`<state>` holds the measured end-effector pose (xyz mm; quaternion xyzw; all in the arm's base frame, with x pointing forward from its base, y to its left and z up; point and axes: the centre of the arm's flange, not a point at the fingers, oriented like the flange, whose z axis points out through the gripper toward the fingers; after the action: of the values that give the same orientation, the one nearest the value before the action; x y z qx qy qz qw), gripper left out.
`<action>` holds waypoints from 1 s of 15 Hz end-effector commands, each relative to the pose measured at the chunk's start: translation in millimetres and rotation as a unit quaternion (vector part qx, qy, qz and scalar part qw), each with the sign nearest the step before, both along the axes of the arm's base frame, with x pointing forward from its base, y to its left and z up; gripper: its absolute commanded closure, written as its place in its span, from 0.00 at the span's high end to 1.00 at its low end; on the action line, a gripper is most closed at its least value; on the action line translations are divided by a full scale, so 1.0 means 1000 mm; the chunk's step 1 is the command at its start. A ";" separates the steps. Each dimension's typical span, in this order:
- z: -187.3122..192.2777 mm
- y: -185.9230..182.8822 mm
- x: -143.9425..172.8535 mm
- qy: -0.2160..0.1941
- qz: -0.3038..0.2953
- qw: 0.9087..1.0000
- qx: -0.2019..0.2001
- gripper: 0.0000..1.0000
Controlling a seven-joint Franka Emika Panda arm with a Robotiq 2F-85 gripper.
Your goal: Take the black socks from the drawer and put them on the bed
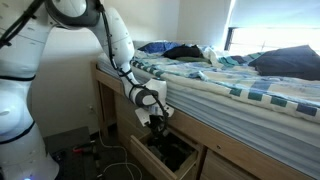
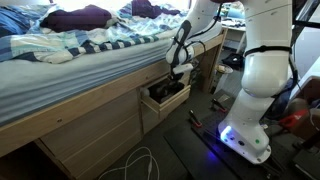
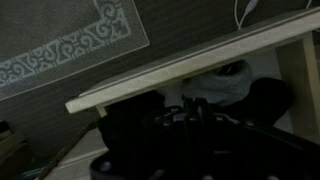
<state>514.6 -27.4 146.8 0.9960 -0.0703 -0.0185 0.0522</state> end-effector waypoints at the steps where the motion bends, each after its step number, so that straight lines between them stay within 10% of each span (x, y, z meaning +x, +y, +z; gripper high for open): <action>1: 0.045 0.008 -0.022 0.012 -0.003 1.000 -0.012 0.02; 15: 0.176 0.030 -0.046 0.009 0.021 0.998 -0.064 0.02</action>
<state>484.1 -4.8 282.8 0.9928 -0.0494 -0.0357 0.1034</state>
